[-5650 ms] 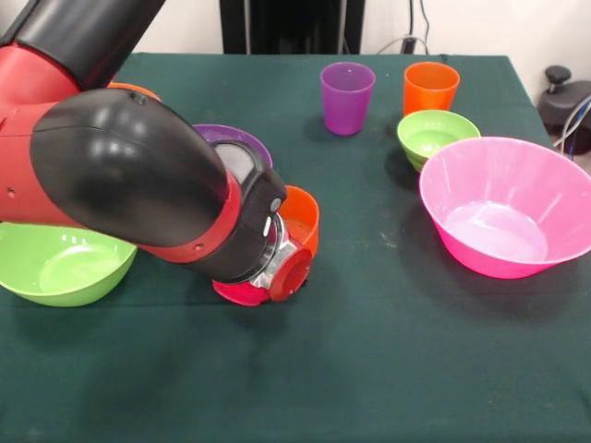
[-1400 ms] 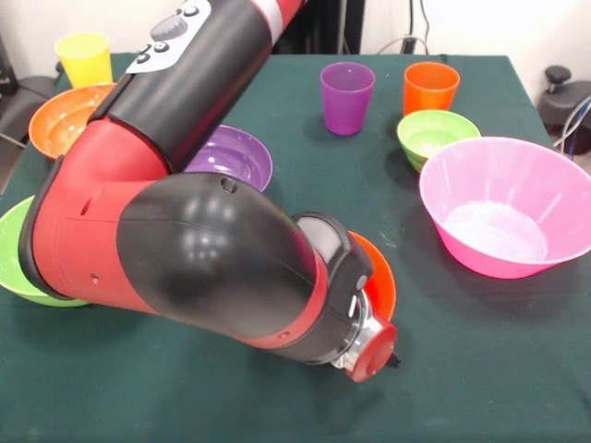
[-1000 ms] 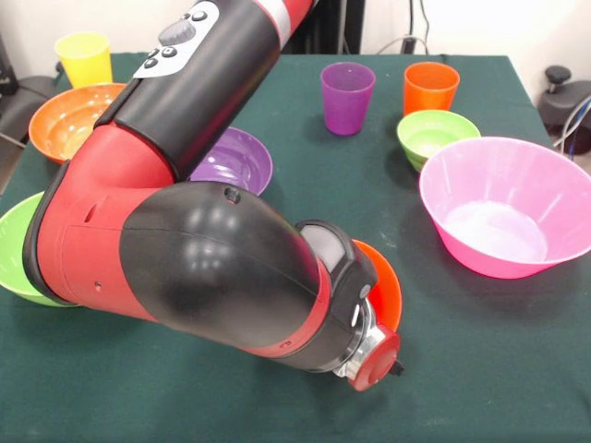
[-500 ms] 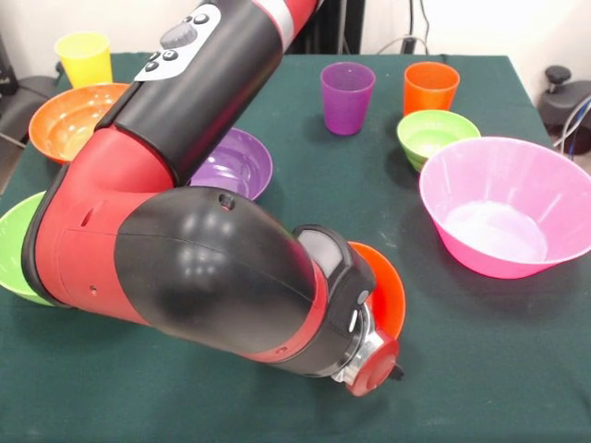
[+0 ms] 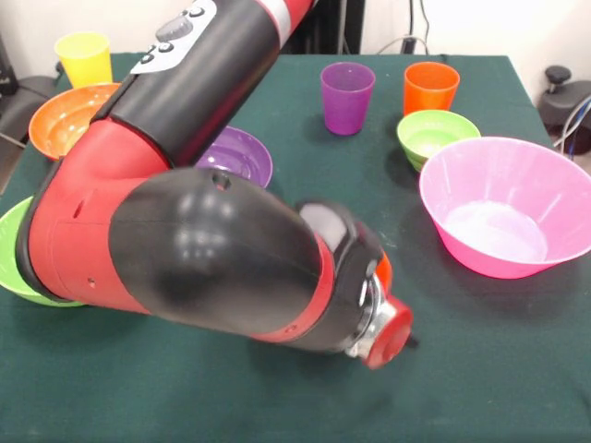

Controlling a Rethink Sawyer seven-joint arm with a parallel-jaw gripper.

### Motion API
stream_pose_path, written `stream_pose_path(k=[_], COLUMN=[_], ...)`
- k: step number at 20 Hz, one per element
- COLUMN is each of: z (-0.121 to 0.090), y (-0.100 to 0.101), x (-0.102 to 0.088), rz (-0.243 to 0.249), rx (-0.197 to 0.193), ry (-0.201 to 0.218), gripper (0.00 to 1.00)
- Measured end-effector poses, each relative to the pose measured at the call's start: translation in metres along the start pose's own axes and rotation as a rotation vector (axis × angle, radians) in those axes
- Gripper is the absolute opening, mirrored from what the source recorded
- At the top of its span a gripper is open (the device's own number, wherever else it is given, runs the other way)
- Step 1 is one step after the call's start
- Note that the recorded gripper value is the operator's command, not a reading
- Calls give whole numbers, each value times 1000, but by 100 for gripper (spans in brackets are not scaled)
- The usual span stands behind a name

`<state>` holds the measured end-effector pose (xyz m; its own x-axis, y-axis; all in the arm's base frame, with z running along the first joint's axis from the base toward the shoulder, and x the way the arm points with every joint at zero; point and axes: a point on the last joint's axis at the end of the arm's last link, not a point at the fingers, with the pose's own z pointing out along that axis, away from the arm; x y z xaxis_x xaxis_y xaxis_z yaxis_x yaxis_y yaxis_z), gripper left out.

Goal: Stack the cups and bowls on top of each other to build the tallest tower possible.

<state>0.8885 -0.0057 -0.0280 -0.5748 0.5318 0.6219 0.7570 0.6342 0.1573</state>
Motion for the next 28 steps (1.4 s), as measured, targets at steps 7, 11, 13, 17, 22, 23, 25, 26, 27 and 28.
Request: stream_pose_path(k=[7, 11, 13, 17, 22, 23, 25, 26, 27, 28], z=[-47, -72, -83, -90, -90, -89, -86, -83, -81, -80], y=[10, 15, 16, 15, 11, 10, 7, 4, 2, 0], x=[45, 65, 72, 79, 78, 77, 75, 73, 72, 71], rz=[-107, -175, -204, -227, -226, -226, -223, -218, -214, -212], rx=[15, 3, -3, -7, 0, 1, 7, 15, 21, 25], ry=[92, 93, 90, 94, 98, 100, 104, 106, 106, 106], gripper=[100, 100, 100, 100, 100, 100, 100, 100, 100, 100])
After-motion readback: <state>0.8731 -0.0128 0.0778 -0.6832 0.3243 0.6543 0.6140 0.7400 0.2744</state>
